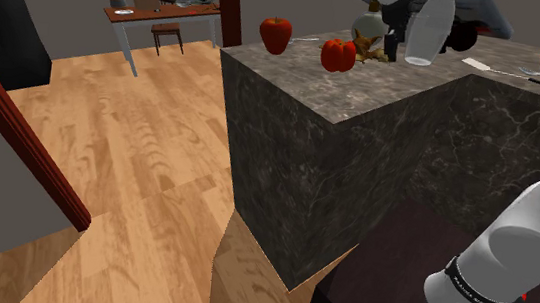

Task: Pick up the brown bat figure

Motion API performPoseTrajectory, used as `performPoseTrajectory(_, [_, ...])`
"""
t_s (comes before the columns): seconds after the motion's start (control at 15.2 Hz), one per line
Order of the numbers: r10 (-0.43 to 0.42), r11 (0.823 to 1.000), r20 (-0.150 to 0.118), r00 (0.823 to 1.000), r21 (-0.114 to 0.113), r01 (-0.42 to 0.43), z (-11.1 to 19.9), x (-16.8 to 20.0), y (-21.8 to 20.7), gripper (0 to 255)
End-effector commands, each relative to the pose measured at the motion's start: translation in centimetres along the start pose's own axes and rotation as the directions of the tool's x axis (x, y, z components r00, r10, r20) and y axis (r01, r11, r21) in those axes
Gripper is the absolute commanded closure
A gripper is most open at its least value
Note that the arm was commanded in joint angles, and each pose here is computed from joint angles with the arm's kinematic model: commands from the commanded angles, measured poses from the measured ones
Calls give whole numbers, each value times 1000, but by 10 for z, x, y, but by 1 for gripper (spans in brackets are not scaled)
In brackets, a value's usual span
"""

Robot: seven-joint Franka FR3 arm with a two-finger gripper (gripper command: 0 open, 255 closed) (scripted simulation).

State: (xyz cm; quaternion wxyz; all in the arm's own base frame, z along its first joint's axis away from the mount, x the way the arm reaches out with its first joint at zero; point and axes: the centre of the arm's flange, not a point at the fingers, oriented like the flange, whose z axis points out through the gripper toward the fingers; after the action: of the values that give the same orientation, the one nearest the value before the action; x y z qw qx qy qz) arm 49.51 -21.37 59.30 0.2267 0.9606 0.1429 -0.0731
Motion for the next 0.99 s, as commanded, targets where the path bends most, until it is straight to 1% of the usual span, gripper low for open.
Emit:
performPoseTrajectory(0.0, [-9, 1000, 0, 1000, -25, 9, -3, 11, 21, 0])
performPoseTrajectory(0.59, [-45, 990, 3, 999, -130, 46, -6, 66, 109, 0])
performPoseTrajectory(0.66, [-49, 989, 4, 999, -139, 49, -7, 71, 116, 0])
performPoseTrajectory(0.92, [-49, 989, 4, 999, -139, 49, 12, 76, 107, 0])
